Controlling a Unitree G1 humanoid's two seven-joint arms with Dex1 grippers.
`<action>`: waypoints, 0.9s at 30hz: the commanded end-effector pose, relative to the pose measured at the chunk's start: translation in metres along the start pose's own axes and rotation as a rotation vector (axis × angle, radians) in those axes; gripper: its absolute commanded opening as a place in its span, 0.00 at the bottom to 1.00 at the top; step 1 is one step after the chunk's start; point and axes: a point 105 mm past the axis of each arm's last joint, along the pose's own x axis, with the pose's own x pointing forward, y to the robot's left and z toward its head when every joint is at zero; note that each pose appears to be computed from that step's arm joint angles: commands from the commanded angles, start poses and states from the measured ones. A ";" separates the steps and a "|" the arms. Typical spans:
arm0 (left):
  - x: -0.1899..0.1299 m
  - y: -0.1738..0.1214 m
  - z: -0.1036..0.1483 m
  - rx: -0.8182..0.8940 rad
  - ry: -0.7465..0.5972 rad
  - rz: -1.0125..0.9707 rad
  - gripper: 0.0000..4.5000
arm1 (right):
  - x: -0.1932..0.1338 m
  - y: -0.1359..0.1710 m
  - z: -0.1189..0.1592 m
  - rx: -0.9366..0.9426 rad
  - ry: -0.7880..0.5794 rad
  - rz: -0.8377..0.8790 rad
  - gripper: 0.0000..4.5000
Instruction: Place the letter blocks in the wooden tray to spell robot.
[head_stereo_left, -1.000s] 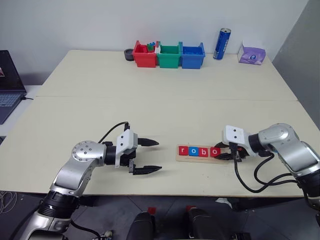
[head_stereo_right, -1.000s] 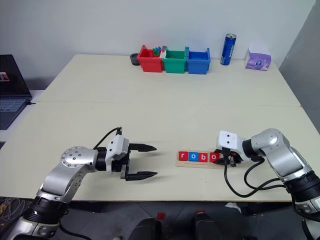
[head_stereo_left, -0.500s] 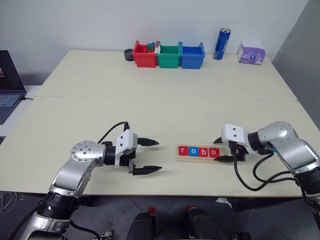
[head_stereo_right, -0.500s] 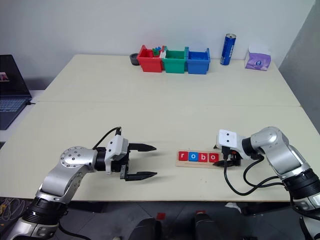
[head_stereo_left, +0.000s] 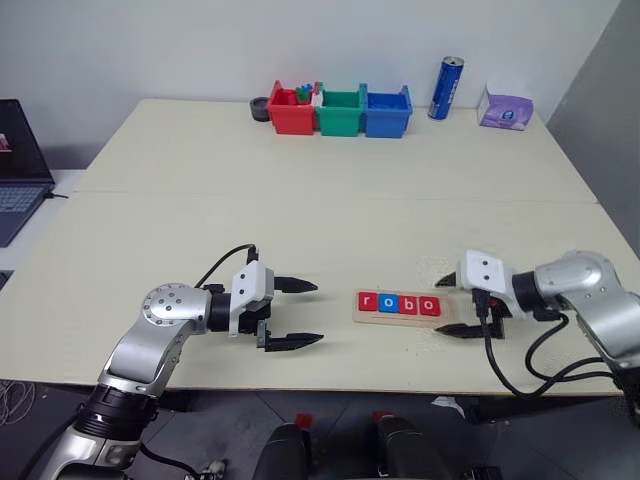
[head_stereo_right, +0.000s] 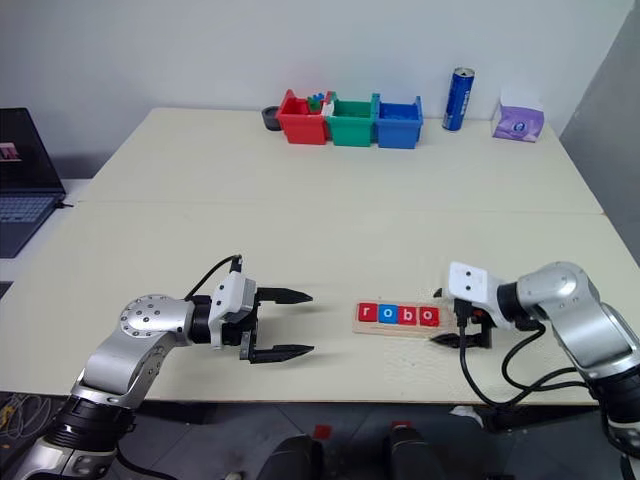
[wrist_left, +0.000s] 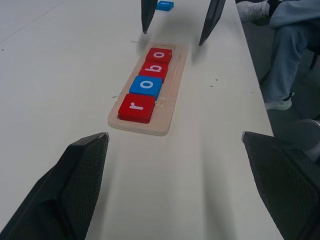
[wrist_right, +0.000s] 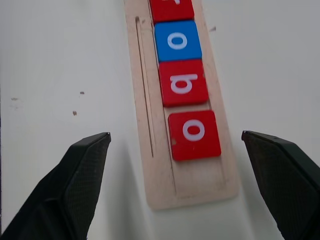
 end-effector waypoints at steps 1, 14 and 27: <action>0.000 0.002 0.008 0.039 -0.018 -0.001 1.00 | -0.011 -0.008 0.003 -0.055 0.013 -0.068 0.79; 0.002 0.002 0.008 0.043 -0.020 -0.005 1.00 | -0.002 -0.016 -0.009 -0.103 0.081 -0.073 0.01; 0.001 0.000 0.009 0.038 -0.020 0.012 1.00 | 0.011 -0.018 -0.008 -0.145 0.102 -0.042 0.01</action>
